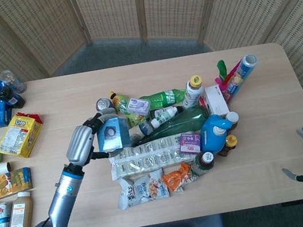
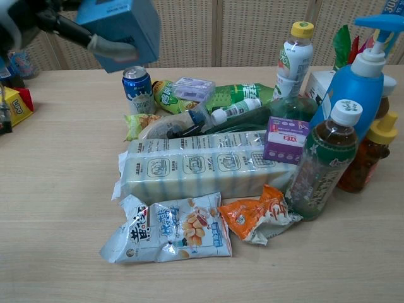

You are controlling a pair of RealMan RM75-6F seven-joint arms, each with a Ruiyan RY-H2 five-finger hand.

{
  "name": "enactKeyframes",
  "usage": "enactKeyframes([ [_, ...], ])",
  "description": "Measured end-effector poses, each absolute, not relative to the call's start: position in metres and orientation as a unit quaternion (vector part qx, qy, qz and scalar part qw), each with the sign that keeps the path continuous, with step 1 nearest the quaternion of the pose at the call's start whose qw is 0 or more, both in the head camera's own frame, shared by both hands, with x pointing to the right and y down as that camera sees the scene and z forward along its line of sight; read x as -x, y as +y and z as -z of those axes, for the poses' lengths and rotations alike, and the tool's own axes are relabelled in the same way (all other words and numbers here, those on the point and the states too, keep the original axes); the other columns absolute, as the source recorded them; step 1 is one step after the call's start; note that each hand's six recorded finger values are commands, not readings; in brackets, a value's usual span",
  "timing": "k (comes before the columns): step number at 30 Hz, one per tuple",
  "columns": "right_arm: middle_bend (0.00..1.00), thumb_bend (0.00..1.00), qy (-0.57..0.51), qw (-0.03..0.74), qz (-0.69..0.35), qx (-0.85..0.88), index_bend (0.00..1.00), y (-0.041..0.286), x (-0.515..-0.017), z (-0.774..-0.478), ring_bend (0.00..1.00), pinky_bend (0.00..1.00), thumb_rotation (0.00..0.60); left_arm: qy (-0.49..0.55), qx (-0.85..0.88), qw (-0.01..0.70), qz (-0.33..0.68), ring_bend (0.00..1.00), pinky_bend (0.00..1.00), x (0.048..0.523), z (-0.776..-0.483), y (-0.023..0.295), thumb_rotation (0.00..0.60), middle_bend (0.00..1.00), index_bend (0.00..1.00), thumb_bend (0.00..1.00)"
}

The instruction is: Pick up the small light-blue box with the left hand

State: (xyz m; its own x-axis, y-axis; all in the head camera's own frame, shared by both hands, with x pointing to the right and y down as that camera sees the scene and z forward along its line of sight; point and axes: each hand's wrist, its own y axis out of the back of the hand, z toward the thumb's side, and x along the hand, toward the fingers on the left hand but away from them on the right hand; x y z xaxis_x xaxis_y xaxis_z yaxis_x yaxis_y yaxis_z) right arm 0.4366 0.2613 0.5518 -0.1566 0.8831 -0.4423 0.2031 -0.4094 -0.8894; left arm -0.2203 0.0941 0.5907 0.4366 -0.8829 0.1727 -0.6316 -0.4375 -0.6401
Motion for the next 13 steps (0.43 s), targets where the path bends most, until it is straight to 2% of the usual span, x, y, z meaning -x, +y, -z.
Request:
enactKeyframes([
  [6, 0.00, 0.03, -0.463, 0.283, -0.599, 0.589, 0.00, 0.258, -0.432, -0.556, 0.00, 0.00, 0.493, 0.496, 0.792, 0.270, 0.231, 0.56, 0.31, 0.239, -0.562, 0.083, 0.600, 0.34, 0.37, 0.15],
  [13, 0.00, 0.04, -0.462, 0.285, -0.602, 0.586, 0.00, 0.255, -0.432, -0.555, 0.00, 0.00, 0.492, 0.502, 0.791, 0.274, 0.218, 0.56, 0.30, 0.237, -0.554, 0.074, 0.600, 0.34, 0.37, 0.14],
])
